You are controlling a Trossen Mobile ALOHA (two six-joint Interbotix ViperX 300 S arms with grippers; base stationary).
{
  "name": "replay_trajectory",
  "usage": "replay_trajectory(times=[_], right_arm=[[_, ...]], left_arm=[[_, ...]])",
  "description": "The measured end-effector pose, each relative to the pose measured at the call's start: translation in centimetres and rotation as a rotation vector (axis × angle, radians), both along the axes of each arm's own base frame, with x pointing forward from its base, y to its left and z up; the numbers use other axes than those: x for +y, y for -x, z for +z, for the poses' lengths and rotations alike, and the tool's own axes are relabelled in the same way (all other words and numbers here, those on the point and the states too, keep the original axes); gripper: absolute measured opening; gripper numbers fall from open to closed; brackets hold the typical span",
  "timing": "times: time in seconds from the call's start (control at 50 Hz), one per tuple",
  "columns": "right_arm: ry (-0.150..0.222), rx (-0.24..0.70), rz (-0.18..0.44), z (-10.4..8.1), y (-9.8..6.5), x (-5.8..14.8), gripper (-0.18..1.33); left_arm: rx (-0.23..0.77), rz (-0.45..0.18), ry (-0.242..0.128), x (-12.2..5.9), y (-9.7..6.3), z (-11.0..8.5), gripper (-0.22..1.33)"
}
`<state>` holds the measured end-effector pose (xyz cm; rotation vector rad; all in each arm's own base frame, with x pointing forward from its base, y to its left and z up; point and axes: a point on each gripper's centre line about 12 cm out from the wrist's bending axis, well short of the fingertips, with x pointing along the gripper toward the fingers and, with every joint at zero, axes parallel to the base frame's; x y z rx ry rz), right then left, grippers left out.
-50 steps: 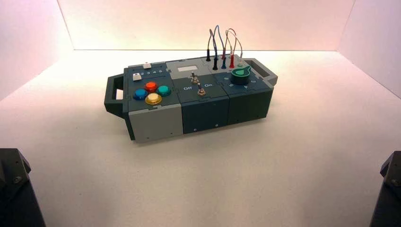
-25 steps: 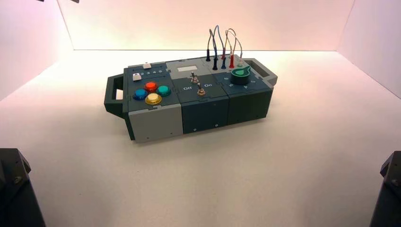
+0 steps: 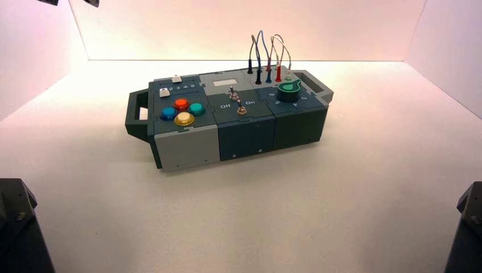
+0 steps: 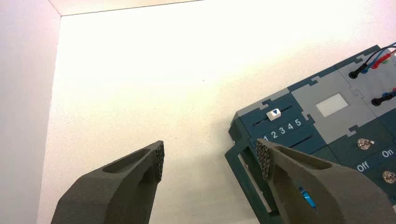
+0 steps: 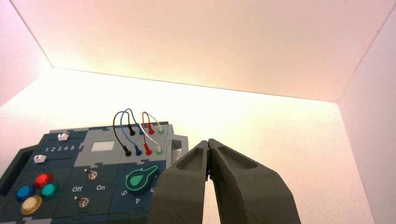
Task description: Open left gripper.
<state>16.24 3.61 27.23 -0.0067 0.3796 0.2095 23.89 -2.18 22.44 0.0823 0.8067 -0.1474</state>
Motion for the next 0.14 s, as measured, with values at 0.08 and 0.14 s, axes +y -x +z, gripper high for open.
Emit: replay_trajectory(times=[0.08,0.14], right_arm=[[0.0,0.005,-0.002,-0.08,-0.07,-0.01,-0.14],[0.002,0.009,-0.002,-0.15,-0.14,0.0,-0.14]], left_arm=[[0.0,-0.002,0.0,-0.04,0.12,0.1,1.32],[-0.003,-0.001,0.0,0.0,0.17,0.19,1.32]])
